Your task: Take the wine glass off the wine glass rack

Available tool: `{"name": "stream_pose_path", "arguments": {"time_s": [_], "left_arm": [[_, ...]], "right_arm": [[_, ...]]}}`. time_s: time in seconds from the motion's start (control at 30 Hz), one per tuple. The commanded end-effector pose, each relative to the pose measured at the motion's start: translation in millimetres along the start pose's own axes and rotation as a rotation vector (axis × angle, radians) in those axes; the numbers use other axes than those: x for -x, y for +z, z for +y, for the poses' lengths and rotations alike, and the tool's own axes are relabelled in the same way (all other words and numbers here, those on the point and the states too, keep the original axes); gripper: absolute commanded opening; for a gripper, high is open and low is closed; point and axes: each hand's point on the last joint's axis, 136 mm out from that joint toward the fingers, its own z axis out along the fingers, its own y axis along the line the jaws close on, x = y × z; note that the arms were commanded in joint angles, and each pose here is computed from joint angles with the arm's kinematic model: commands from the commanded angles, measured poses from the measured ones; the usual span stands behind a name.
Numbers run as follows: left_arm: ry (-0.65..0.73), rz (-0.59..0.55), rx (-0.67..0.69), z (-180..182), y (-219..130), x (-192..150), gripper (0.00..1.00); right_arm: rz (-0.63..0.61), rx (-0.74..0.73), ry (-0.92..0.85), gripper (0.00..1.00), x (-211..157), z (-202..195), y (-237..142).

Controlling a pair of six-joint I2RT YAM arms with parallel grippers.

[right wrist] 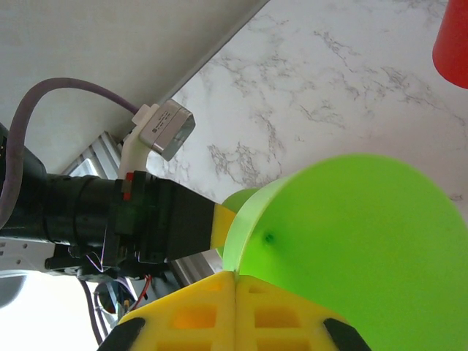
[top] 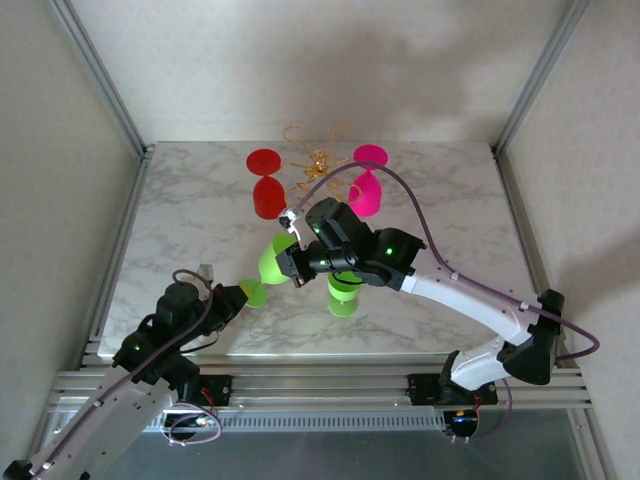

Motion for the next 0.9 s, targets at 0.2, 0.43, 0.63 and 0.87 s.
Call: {"name": "stream_pose_path", "arguments": {"time_s": [0.2,0.43,0.63,0.87], "left_arm": [[0.022,-0.074,-0.057,-25.3,-9.1,17.3,0.26],[0.025,-0.087,-0.029,-21.1,-10.0,19.6,0.32],[0.089,-0.131,0.153,-6.7,-17.5,33.5,0.38],[0.169,-0.191,0.305,-4.4,-25.7,54.2,0.38]], "right_arm": [[0.008,0.008,0.016,0.0,-7.3,0.0,-8.9],[0.027,-0.005,0.015,0.0,-12.0,-3.6,-6.4],[0.055,-0.032,0.017,0.0,-19.9,-8.9,-2.3],[0.077,-0.125,-0.017,0.0,-29.0,-14.5,4.4]]}}
